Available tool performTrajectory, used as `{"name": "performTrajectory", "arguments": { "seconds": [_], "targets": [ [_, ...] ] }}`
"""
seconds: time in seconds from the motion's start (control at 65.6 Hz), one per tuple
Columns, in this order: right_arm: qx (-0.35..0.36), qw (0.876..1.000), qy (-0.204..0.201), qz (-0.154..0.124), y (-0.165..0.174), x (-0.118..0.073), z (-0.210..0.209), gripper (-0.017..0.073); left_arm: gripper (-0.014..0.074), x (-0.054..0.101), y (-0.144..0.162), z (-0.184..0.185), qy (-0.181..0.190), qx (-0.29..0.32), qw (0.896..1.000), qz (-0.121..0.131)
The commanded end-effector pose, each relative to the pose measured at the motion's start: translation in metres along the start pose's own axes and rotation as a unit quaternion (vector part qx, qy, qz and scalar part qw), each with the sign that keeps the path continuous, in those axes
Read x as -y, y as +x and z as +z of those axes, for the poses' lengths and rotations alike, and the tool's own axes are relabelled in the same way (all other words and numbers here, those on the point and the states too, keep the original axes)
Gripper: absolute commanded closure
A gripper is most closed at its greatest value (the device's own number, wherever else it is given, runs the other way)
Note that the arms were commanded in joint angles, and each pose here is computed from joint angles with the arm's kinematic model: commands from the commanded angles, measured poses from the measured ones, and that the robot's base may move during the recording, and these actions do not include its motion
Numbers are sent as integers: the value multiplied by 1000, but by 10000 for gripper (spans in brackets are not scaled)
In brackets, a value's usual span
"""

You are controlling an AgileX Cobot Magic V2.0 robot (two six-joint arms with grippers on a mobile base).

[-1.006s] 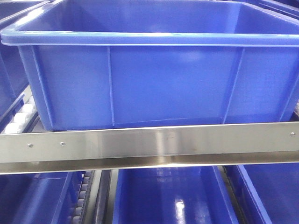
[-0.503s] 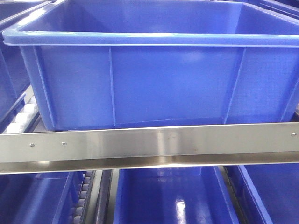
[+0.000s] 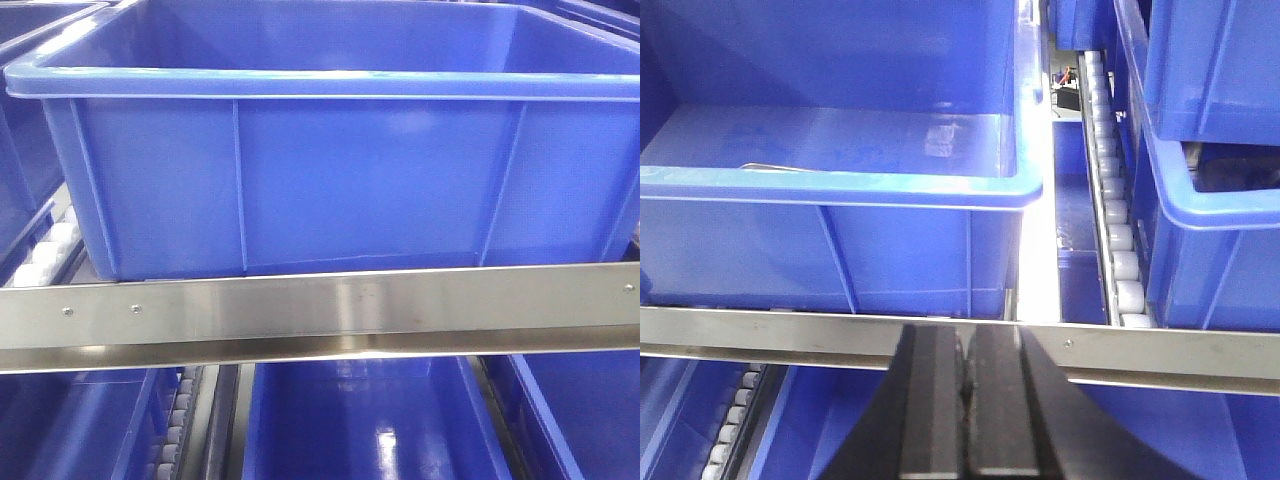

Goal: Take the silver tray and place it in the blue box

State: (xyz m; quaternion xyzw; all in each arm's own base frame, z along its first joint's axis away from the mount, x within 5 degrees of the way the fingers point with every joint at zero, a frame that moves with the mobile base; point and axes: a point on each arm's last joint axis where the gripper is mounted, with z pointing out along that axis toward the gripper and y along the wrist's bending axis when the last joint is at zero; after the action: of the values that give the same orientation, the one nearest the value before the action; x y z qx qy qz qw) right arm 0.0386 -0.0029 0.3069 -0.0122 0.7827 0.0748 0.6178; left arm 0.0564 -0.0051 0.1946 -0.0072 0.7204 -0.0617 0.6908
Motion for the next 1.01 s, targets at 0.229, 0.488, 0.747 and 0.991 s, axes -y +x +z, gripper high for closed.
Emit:
{"name": "performTrajectory", "arguments": {
  "seconds": [0.229, 0.488, 0.747, 0.991],
  "targets": [
    [48, 999, -9, -11, -15, -2, -2, 505, 699, 0, -7, -1, -3, 42, 999, -3],
    [48, 999, -9, -11, -15, -2, -2, 505, 699, 0, -7, -1, -3, 42, 999, -3],
    [47, 998, 7, -32, -13, 0, -2, 505, 699, 0, -7, -1, -3, 42, 999, -3],
    [142, 988, 28, -61, -2, -3, 11, 505, 699, 0, -7, -1, -3, 42, 999, -3]
  ]
}}
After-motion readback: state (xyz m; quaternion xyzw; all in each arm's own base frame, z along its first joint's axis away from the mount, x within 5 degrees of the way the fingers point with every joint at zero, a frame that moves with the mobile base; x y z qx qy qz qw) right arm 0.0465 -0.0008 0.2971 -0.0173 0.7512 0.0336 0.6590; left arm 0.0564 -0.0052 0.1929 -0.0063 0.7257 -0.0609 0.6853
